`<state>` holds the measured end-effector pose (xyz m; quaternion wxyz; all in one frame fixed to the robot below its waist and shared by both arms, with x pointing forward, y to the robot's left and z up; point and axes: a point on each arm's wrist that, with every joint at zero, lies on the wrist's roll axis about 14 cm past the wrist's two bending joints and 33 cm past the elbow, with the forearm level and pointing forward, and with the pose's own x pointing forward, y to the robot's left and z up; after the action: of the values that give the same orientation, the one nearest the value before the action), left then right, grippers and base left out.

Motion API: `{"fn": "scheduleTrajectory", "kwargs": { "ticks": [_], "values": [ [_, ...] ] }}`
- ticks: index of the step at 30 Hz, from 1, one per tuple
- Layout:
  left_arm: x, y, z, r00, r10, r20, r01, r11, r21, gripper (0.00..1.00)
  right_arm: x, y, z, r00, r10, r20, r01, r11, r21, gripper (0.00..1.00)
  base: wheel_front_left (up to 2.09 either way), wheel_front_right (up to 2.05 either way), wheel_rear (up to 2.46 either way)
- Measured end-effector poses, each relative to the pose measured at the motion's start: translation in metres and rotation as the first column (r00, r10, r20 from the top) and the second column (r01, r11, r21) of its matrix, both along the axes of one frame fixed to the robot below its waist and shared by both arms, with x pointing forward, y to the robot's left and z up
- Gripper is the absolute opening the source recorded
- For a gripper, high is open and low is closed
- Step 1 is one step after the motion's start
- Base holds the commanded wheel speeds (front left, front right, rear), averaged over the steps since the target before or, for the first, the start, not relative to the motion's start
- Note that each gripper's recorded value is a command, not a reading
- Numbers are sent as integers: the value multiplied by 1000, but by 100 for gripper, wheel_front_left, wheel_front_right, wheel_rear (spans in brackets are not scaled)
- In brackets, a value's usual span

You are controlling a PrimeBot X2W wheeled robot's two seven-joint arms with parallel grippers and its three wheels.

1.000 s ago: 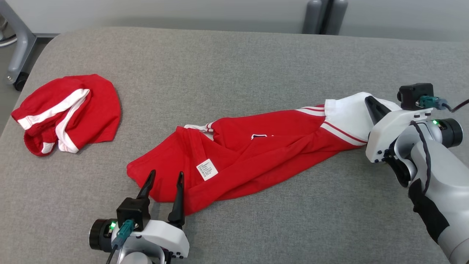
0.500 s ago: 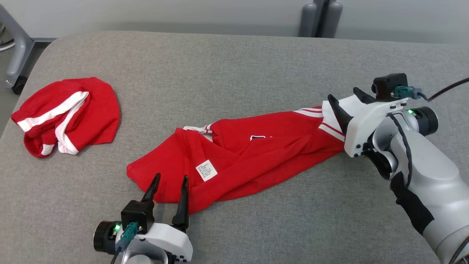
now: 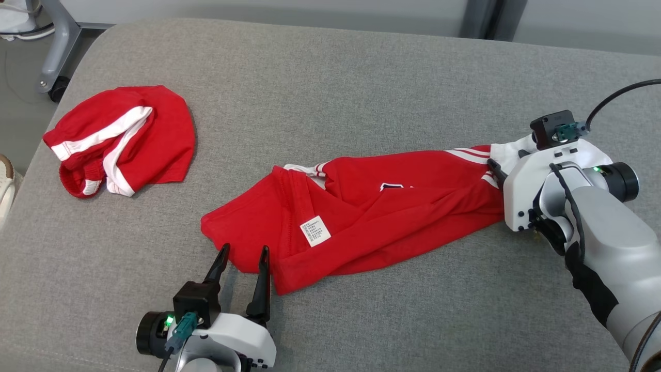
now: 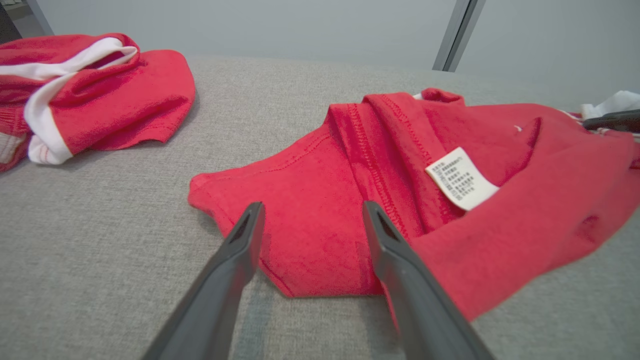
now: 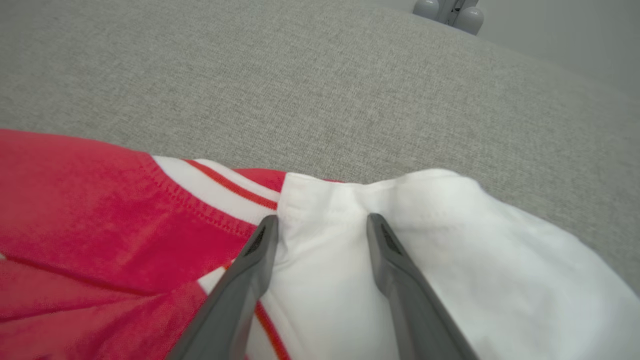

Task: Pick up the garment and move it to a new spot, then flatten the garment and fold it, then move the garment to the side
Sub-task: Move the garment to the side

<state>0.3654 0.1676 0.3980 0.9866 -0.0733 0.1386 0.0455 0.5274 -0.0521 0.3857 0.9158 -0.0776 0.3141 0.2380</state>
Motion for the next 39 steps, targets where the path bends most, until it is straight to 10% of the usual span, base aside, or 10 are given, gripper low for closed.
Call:
{"fn": "scheduleTrajectory", "kwargs": {
  "ticks": [1,10,23,24,26,31,39],
  "values": [
    [0,0,0,1000,2,-1,-2,1000,1,100,0,-1,-2,1000,-1,0,1,1000,-2,0,0,0,0],
    [9,-3,4,1000,-14,18,14,1000,5,100,23,-13,35,981,-83,175,65,992,107,0,0,0,0],
    [12,-27,16,993,-104,61,103,995,18,100,-6,-76,124,817,-308,488,147,929,340,0,0,0,0],
    [13,-29,16,992,-112,64,111,994,21,100,-22,-86,110,819,-342,461,184,917,353,10,0,0,0],
    [13,-35,17,989,-132,66,131,991,21,100,-55,-108,78,820,-413,395,279,893,354,100,0,0,0],
    [17,-52,21,978,-191,81,190,982,26,100,-121,-151,31,781,-556,287,464,822,329,100,0,0,0],
    [14,-64,26,966,-239,95,236,971,36,100,-130,-175,71,682,-613,398,490,788,373,100,0,0,0]
  ]
}}
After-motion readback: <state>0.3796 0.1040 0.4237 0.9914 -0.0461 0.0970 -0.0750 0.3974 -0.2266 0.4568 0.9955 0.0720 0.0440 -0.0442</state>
